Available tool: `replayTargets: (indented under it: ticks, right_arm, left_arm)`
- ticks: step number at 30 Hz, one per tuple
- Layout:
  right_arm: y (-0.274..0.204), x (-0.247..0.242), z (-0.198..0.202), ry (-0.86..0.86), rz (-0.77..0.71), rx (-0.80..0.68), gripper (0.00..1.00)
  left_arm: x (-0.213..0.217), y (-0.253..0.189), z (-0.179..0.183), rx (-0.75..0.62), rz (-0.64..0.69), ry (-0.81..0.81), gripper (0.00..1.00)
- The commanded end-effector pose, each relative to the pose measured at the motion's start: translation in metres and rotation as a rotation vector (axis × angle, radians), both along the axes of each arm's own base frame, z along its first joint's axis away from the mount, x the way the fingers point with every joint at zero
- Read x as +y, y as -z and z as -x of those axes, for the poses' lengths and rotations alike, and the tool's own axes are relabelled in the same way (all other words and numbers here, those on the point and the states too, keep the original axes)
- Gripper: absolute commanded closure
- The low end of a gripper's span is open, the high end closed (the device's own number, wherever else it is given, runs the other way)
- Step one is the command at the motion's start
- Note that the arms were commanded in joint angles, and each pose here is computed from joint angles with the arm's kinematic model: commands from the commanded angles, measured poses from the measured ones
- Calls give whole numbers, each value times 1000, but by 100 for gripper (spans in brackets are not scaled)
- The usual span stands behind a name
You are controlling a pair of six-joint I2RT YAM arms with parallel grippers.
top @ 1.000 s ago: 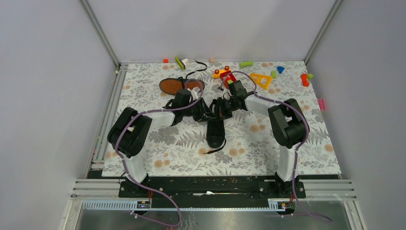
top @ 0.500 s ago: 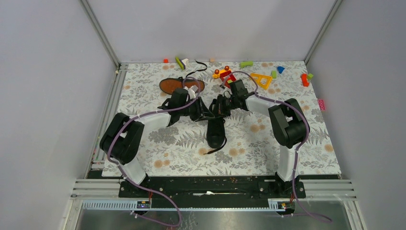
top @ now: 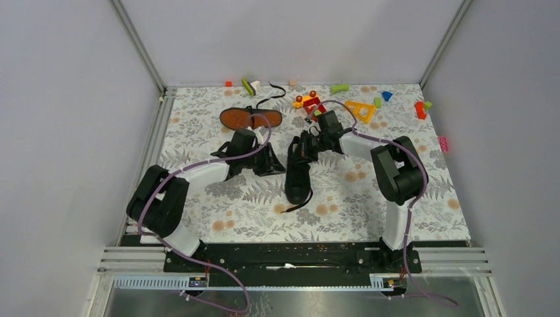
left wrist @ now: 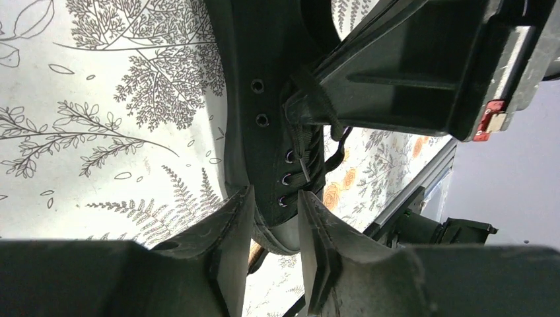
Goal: Tie the shoes
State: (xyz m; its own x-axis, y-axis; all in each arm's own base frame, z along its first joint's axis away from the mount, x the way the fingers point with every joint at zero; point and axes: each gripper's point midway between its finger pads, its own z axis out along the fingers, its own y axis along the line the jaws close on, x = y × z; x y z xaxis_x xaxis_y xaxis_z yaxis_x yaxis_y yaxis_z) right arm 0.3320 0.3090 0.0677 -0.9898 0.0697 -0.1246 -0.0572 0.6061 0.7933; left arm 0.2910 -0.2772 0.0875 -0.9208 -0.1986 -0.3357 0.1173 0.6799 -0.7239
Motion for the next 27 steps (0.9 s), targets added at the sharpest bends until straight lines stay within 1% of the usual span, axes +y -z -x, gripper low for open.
replayTargets:
  ticks: [1, 4, 6, 8, 10, 16, 22, 23, 26, 27]
  right_arm:
    - [-25, 2, -3, 8, -39, -43, 100]
    - [-26, 2, -3, 6, -41, -41, 100]
    - [-26, 2, -2, 5, -42, -40, 100]
    - [-27, 2, -3, 5, -43, -44, 100]
    - [-28, 3, -3, 5, -45, -44, 100]
    - [-32, 4, -3, 1, -61, -48, 100]
    - [-33, 4, -4, 7, -60, -52, 100]
    - [-34, 4, -4, 7, -61, -54, 100]
    - [-35, 3, -3, 9, -60, -56, 100]
    - [-36, 3, -4, 10, -58, -60, 92]
  left_arm:
    - [0, -6, -5, -56, 12, 14, 66]
    - [-16, -18, -6, -73, 109, 64, 58]
    - [-20, -22, -8, -80, 137, 64, 55]
    - [-22, -21, -12, -73, 135, 64, 55]
    - [-25, -17, -14, -57, 134, 68, 59]
    - [-30, -7, -20, -28, 121, 68, 61]
    - [-44, -9, -27, -32, 147, 81, 62]
    - [-45, -9, -28, -34, 146, 82, 68]
    - [-45, -11, -29, -53, 140, 92, 99]
    - [-43, -11, -29, -59, 127, 88, 100]
